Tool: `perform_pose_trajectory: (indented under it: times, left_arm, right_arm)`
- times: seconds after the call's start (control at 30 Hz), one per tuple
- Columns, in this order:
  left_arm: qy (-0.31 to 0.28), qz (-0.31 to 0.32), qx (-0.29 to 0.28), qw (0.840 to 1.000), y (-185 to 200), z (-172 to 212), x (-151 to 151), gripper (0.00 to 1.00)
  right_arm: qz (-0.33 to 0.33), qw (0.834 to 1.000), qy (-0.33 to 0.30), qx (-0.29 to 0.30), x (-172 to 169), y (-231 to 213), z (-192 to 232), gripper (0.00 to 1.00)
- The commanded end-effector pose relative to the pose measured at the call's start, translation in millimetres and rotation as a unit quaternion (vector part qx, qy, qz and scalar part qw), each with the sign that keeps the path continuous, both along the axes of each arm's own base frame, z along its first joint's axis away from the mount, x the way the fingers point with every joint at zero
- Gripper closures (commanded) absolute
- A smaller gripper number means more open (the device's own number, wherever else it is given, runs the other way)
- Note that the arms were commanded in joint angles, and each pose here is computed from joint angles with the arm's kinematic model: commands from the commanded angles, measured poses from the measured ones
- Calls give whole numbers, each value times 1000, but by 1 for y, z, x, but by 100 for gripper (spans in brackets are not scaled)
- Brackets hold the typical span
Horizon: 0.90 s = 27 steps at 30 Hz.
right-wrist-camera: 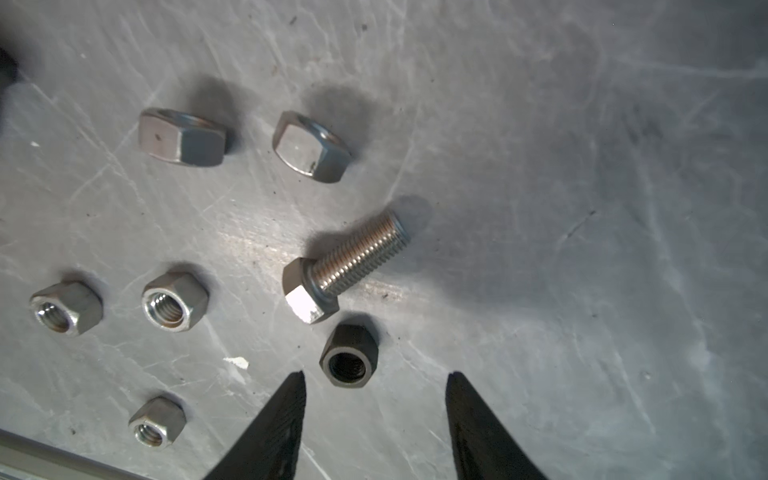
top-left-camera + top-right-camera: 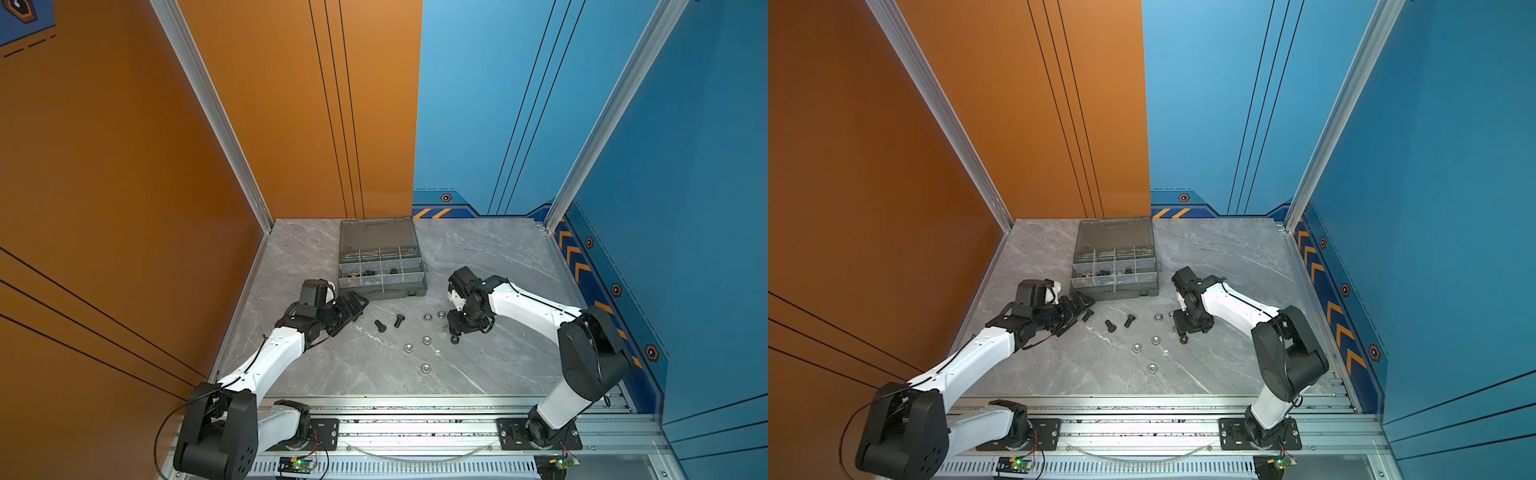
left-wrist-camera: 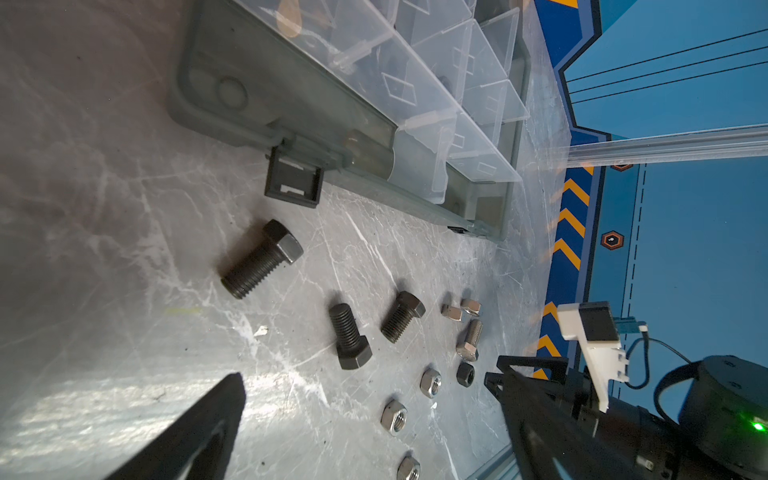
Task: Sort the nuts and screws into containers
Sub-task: 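Move the right gripper back over another black hex nut in the pile, then lower the right gripper around the black hex nut and close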
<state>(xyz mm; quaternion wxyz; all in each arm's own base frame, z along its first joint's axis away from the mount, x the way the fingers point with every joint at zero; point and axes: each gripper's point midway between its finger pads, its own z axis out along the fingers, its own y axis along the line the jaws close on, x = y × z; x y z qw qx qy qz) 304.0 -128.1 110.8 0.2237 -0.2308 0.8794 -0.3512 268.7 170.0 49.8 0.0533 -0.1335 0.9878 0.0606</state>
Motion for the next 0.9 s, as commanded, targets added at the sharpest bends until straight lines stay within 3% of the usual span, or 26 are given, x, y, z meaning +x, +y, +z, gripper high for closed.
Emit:
perform_pose_trajectory:
  times: [0.0,0.3,0.63,0.87]
  left_arm:
    - [4,-3,1,1000,1,0,-5,2]
    - [7,-1,2,1000,2,-3,-6,2]
    - [5,-3,1,1000,1,-1,-6,2]
    - [2,0,1,1000,3,0,-7,2]
  right_arm:
    - [-13,1000,8,2,-5,2,-5,44]
    - [-44,999,11,-26,-17,3,-16,44]
    - [-110,993,-26,-27,-9,0,-20,42]
    - [-116,993,-19,-20,-11,5,-25,44]
